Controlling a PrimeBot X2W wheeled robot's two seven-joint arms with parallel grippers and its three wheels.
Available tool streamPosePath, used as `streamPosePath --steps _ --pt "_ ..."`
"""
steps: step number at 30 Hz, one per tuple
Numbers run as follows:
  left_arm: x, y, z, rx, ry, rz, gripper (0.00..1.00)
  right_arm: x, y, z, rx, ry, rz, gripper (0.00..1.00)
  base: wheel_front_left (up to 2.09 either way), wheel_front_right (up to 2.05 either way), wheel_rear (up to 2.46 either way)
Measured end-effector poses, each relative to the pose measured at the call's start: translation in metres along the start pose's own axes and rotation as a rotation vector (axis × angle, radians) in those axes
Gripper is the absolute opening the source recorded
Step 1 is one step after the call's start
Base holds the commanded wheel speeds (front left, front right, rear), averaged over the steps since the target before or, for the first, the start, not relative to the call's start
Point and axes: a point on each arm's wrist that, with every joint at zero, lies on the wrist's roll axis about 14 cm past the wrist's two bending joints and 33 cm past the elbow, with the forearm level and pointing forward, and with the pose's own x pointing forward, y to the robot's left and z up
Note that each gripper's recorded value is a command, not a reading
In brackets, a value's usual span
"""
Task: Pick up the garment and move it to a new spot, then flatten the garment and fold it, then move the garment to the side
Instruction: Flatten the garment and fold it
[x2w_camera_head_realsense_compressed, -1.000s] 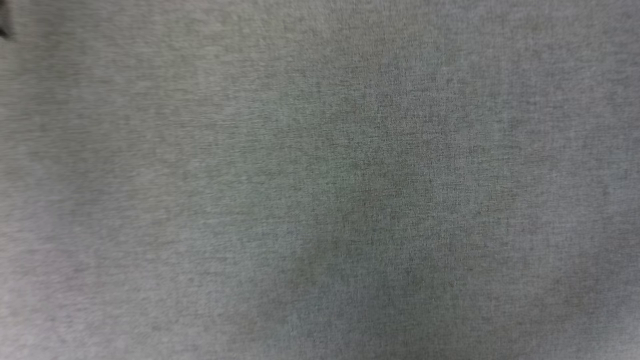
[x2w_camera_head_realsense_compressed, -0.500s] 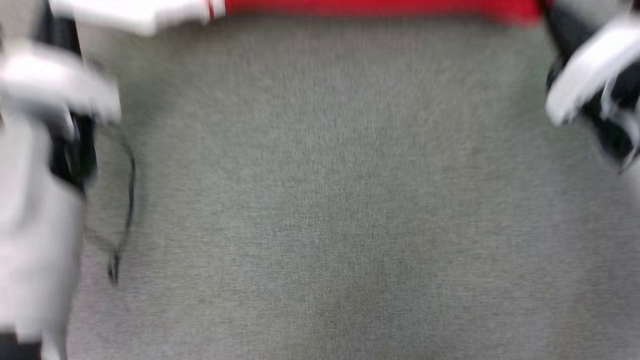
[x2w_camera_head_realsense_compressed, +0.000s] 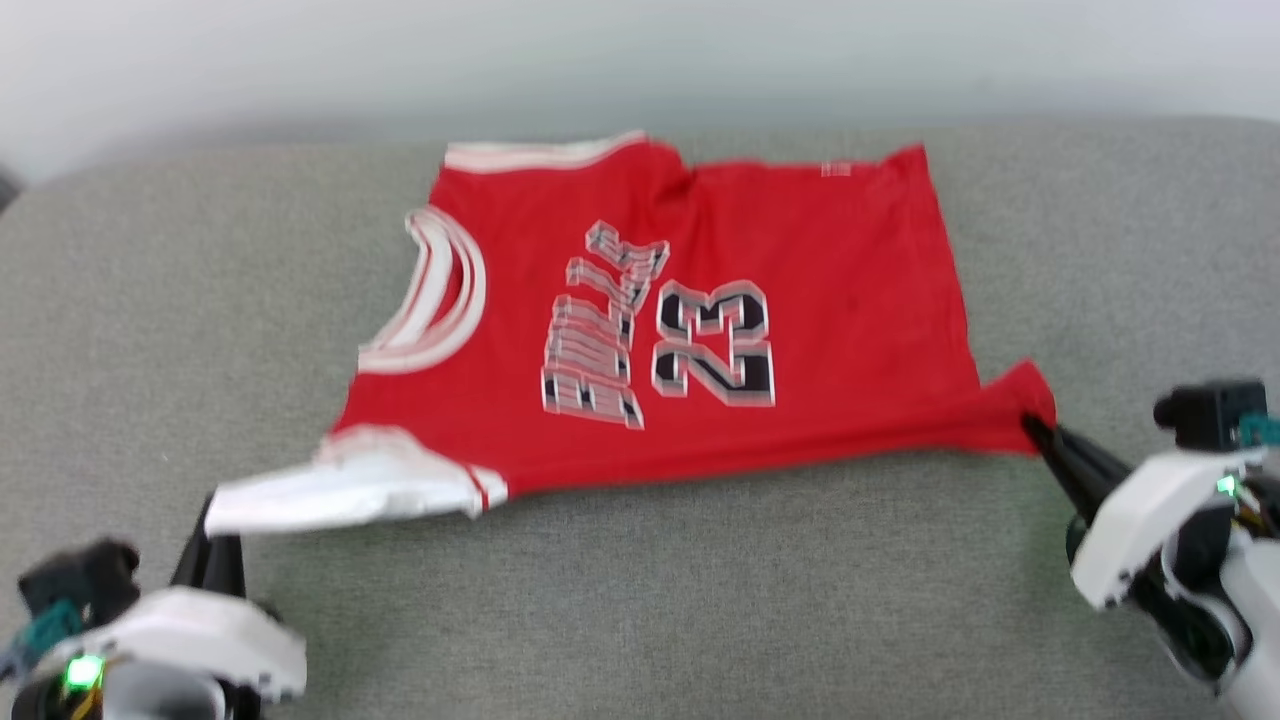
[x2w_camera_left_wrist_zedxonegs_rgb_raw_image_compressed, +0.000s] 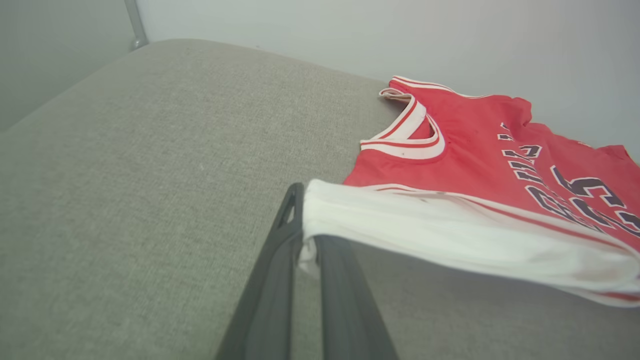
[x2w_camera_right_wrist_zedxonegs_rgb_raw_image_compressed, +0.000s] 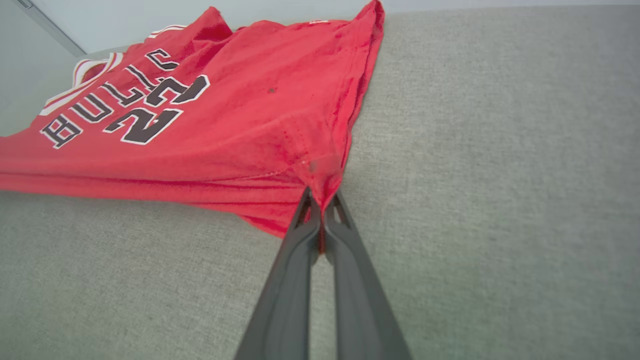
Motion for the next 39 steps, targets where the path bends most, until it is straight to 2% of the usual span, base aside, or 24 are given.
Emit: streamPosePath --steps 3,4,10,17,23,32,33,34,35,36,37,38,39 --pt "-0.033 0.009 -0.003 -0.014 0.029 0.039 0.00 -0.024 -0.001 -0.013 0.021 0.011 -0.012 0.00 0.00 0.00 0.00" --pt "-0.064 0.013 -0.007 -0.033 0.064 0.065 0.00 -0.046 -0.001 -0.030 0.059 0.030 -0.026 0.00 0.00 0.00 0.00" --pt "-0.109 0.013 -0.005 -0.063 0.112 0.080 0.00 -0.081 0.009 -0.058 0.110 0.091 -0.050 0.00 0.00 0.00 0.00" --pt "-0.071 -0.026 -0.001 -0.050 0.139 -0.061 0.00 -0.073 0.016 -0.047 0.090 0.125 -0.073 0.00 0.00 0.00 0.00" --pt "-0.020 -0.054 -0.004 -0.045 0.157 -0.152 0.00 -0.046 0.019 -0.037 0.076 0.148 -0.076 0.00 0.00 0.00 0.00" --pt "0.031 -0.065 -0.043 -0.005 0.294 -0.191 0.00 -0.012 0.015 -0.057 0.053 0.227 -0.078 0.00 0.00 0.00 0.00" --pt "0.035 -0.065 -0.049 -0.003 0.307 -0.194 0.00 -0.009 0.015 -0.059 0.046 0.232 -0.077 0.10 0.00 0.00 0.00" --pt "0.037 -0.068 -0.055 0.004 0.328 -0.205 0.08 -0.006 0.014 -0.061 0.046 0.237 -0.077 0.25 0.00 0.00 0.00" --pt "0.038 -0.070 -0.060 0.002 0.346 -0.215 0.24 -0.004 0.014 -0.062 0.046 0.236 -0.077 0.39 0.00 0.00 0.00" --pt "0.039 -0.074 -0.066 -0.003 0.361 -0.226 0.40 -0.002 0.013 -0.063 0.043 0.231 -0.078 0.69 0.00 0.00 0.00" --pt "0.040 -0.079 -0.068 -0.019 0.370 -0.238 0.67 -0.001 0.012 -0.063 0.039 0.227 -0.077 1.00 0.00 0.00 0.00" --pt "0.041 -0.082 -0.070 -0.052 0.378 -0.244 0.98 0.001 0.014 -0.064 0.034 0.226 -0.072 1.00 0.00 0.00 0.00" --pt "0.041 -0.085 -0.073 -0.077 0.394 -0.251 1.00 0.002 0.016 -0.063 0.032 0.219 -0.066 1.00 0.00 0.00 0.00"
